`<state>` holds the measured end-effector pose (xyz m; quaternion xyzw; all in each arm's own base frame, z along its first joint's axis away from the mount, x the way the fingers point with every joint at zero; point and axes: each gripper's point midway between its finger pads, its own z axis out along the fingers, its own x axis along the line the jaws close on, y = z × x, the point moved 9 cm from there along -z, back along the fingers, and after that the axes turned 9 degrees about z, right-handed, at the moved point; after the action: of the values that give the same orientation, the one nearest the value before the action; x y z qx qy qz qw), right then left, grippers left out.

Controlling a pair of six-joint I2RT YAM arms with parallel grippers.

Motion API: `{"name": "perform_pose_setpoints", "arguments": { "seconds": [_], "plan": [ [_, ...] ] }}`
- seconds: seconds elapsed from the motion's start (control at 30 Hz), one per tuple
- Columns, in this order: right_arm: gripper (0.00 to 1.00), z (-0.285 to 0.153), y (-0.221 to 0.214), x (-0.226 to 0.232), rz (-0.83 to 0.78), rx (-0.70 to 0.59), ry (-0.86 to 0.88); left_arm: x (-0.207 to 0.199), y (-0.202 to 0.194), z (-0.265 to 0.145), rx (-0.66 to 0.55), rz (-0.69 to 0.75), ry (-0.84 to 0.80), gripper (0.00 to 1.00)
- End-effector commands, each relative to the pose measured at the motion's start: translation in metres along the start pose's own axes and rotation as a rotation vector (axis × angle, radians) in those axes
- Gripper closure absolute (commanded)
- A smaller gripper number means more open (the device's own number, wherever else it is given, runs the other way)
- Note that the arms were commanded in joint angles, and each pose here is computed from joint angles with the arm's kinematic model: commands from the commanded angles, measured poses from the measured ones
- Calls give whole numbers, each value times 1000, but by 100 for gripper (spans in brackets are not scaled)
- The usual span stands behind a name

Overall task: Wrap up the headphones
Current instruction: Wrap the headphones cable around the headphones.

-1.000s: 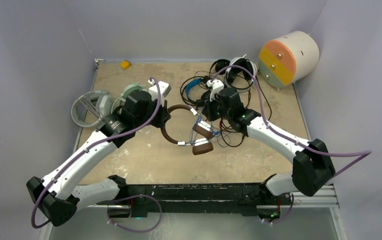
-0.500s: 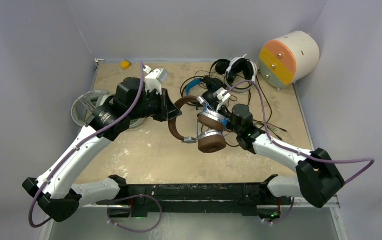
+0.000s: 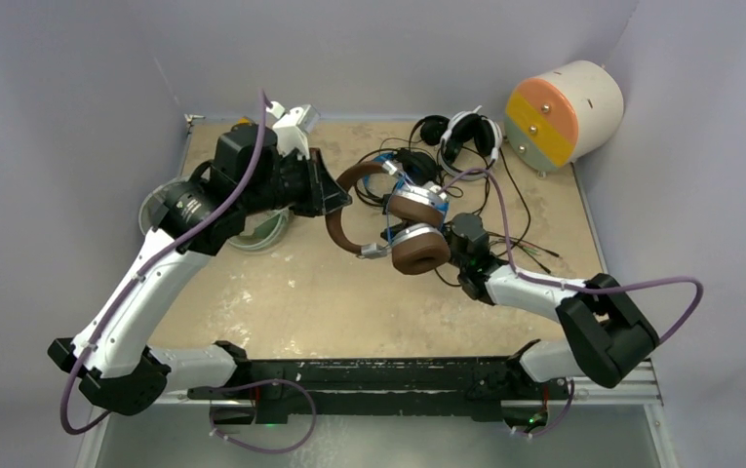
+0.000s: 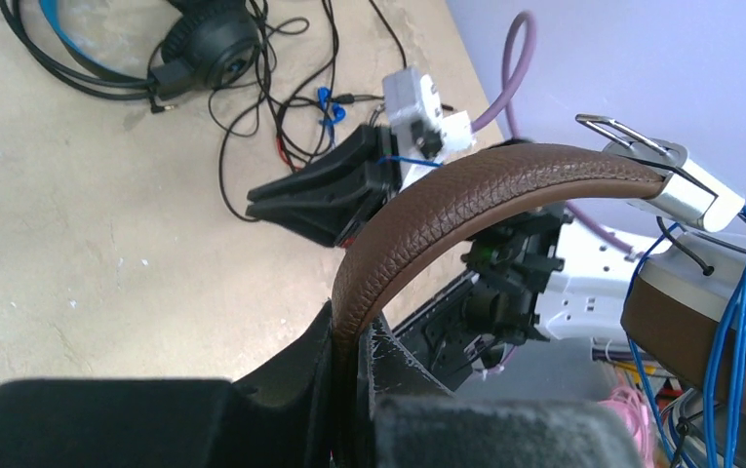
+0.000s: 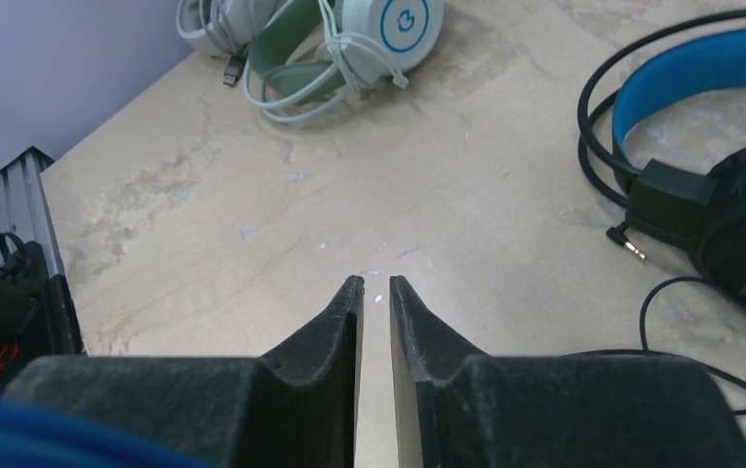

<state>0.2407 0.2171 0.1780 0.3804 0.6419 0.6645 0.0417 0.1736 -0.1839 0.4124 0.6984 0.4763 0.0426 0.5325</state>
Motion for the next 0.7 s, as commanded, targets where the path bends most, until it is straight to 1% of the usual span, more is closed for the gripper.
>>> {"name": "perform_pose_setpoints", "arguments": {
  "seconds": [0.0,0.2,0.4,0.53,0.67],
  "plan": [
    [81,4,1,1,18,-55,50,-2,31,-12,-90,-12,28,100],
    [80,4,-15,-2,61,-30,65,16,51,-10,-107,-48,-26,100],
    [80,8,-34,2,123,21,131,31,68,-3,-130,-74,-17,100],
    [80,11,-45,16,112,60,147,44,77,7,-137,-129,-32,100],
    [80,8,-53,40,83,93,186,65,83,18,-158,-224,-37,100]
  ]
}}
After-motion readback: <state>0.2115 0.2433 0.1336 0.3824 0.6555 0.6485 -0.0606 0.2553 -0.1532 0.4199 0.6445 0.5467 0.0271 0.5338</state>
